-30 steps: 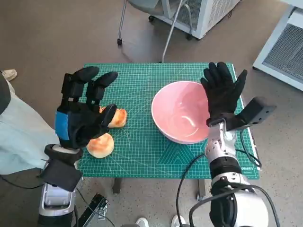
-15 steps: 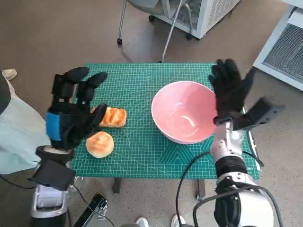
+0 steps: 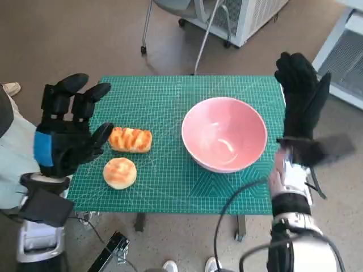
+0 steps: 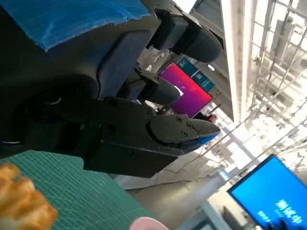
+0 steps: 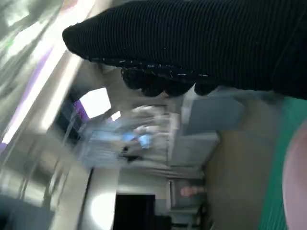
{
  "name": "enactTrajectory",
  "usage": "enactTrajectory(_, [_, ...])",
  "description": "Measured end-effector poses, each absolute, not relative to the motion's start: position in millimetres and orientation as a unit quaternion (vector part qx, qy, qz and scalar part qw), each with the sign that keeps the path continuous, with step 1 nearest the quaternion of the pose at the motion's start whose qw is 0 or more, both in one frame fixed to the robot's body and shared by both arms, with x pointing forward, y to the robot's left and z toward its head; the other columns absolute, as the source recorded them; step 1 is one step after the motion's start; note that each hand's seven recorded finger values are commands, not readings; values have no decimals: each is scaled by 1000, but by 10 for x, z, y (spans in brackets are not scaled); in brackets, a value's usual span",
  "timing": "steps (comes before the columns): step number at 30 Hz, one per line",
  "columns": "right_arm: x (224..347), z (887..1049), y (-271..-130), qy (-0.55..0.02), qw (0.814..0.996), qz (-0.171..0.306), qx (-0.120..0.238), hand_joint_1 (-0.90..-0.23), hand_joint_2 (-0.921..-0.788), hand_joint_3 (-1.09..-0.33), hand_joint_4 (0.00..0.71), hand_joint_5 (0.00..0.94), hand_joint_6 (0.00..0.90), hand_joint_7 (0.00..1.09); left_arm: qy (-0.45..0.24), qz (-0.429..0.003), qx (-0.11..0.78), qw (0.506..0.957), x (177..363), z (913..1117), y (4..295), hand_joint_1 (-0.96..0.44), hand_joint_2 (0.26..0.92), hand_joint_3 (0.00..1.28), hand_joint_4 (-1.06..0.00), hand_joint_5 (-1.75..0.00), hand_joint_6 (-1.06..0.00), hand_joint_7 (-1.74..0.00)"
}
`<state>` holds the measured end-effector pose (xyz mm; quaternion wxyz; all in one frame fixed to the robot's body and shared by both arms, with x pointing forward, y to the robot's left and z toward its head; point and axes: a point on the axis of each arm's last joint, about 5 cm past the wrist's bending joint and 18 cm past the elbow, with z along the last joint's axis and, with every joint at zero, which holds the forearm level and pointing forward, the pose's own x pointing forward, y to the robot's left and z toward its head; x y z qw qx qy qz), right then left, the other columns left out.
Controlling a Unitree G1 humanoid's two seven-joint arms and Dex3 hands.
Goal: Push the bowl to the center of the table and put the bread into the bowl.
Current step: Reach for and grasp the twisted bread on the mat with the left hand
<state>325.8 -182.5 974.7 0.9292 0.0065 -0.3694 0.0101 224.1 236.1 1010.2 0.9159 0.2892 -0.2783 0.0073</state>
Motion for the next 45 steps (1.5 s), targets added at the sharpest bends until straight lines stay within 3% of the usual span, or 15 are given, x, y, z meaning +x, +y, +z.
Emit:
enactTrajectory(6, [3174, 9782, -1849, -418, 906, 49, -43, -514, -921, -773, 338, 21, 24, 768, -273, -6, 309, 911, 2283, 10150, 2396, -140, 884, 205, -47, -871, -108, -902])
enactTrajectory(12, [3085, 9785, -1870, -443, 892, 69, -63, -523, -921, -771, 339, 19, 22, 804, -259, -28, 353, 899, 2301, 10216, 2467, -132, 884, 179, -41, -847, -106, -890])
enactTrajectory(23, [2962, 9730, -1774, -444, 889, 110, -32, -589, -921, -714, 367, 32, 65, 828, -226, -76, 421, 875, 2368, 10305, 2479, -123, 892, 64, -104, -582, -142, -740])
enactTrajectory(41, [2968, 9715, -1782, -432, 892, 129, -28, -577, -921, -702, 349, 19, 64, 822, -193, -112, 459, 860, 2414, 10358, 2445, -109, 898, 15, -184, -379, -193, -597])
enactTrajectory(45, [2969, 9710, -1779, -431, 893, 129, -27, -577, -921, -700, 350, 19, 65, 821, -178, -116, 482, 850, 2455, 10373, 2418, -108, 884, 5, -227, -189, -258, -406])
